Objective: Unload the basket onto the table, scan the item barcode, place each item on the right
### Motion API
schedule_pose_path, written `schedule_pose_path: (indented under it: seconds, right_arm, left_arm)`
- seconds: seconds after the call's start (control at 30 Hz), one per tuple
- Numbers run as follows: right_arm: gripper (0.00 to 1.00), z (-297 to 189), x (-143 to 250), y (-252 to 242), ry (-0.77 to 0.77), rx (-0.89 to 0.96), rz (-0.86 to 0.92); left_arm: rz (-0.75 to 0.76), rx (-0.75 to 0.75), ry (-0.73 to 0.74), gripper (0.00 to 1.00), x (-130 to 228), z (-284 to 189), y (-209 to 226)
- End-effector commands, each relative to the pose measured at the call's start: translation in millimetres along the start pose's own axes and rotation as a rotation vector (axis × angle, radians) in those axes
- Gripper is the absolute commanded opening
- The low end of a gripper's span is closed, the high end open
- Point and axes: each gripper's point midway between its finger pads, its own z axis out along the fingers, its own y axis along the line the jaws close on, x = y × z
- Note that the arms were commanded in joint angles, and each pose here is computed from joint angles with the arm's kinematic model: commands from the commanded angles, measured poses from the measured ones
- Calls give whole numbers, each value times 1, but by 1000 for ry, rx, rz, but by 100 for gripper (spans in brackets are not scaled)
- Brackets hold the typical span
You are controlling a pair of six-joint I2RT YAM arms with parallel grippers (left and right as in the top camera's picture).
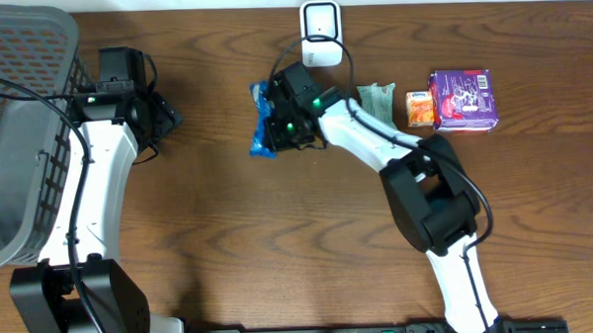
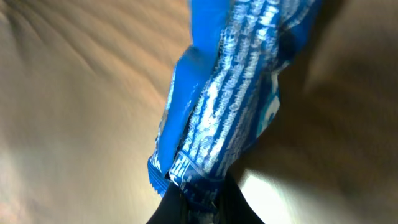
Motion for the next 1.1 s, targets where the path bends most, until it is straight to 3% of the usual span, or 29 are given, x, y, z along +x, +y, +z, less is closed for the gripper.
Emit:
schedule_pose_path:
  seconds: [0.0,0.2,0.33,0.53,0.63,0.73,0.83,1.0,1.07]
  right_arm:
    - [1,-23,18,3,77,-3,9]
    - [1,-49,65,-6,257,66,40]
    - [2,-76,66,-8,244,133,-7]
    - [58,-134,34,-9,76,302,-73]
    - [63,-154,12,-3,-39,334,-112]
    - [60,-160,-7,3,-128,325,-140]
    - [45,-155,-20,6,-172,312,-151]
    - [7,-131,-25,-4,-156,316,-144]
    - [1,-118,-22,-11,-129,324,-137]
  left_arm:
    - [-13,-15,-3,98,-1,1,3]
    - [-13,-15,-3,98,-1,1,3]
    - [-13,-15,-3,98,-1,1,3]
    - [-13,-15,-3,98,-1,1,3]
    - [-13,-15,-3,98,-1,1,3]
    - [-13,-14,-3,98,-1,1,3]
    - [-13,-15,-3,98,-1,1,3]
    - [-13,-15,-3,98,-1,1,3]
    - [-13,-15,-3,98,-1,1,3]
